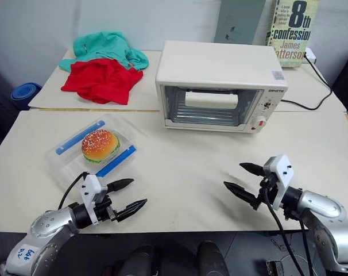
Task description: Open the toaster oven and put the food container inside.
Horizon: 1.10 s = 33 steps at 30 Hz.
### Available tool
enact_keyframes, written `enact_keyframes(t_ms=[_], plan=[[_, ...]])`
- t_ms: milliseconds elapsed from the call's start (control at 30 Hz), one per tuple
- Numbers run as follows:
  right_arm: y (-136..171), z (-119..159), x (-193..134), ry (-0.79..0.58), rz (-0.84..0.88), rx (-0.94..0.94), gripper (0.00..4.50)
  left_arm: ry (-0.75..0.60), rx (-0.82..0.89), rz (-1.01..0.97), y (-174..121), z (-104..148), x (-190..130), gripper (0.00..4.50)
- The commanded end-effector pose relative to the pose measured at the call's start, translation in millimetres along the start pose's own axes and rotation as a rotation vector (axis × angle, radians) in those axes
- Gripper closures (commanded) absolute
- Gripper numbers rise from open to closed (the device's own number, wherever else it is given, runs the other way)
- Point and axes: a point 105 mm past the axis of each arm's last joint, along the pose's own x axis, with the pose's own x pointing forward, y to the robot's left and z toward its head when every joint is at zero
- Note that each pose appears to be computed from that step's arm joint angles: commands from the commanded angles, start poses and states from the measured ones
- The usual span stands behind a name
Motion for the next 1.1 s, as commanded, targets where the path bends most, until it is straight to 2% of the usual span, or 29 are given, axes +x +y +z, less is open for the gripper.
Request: enact_keyframes(t_ms=[33,367,600,700,900,1100], plan=[[4,5,0,-0.017,0.016,-0.015,0.02,-0.023,0.034,0.002,-2,6,-1,0.00],[8,3,3,-0.022,0.021,0.018,0.02,0.028,-0.068,-0.030,-10,-5,1,0.00],[7,10,4,-0.042,0.010,0.051,0.02,-0.004,-0.099,-0.052,-13,3,-2,0.00],[6,17,3,-0.061,0.024,0.073,0.02,-0.045,-0.164,-0.108,-17,17,-6,0.00],[-3,40,7,-0.106,0.051,0.081,0.02,-0.069,-0.135,-0.200,-23,47,-15,0.00],[-40,71,15,-0.187,-0.034,0.063,0.02,-0.183,-0.075,-0.230,-14,101,-24,0.00]])
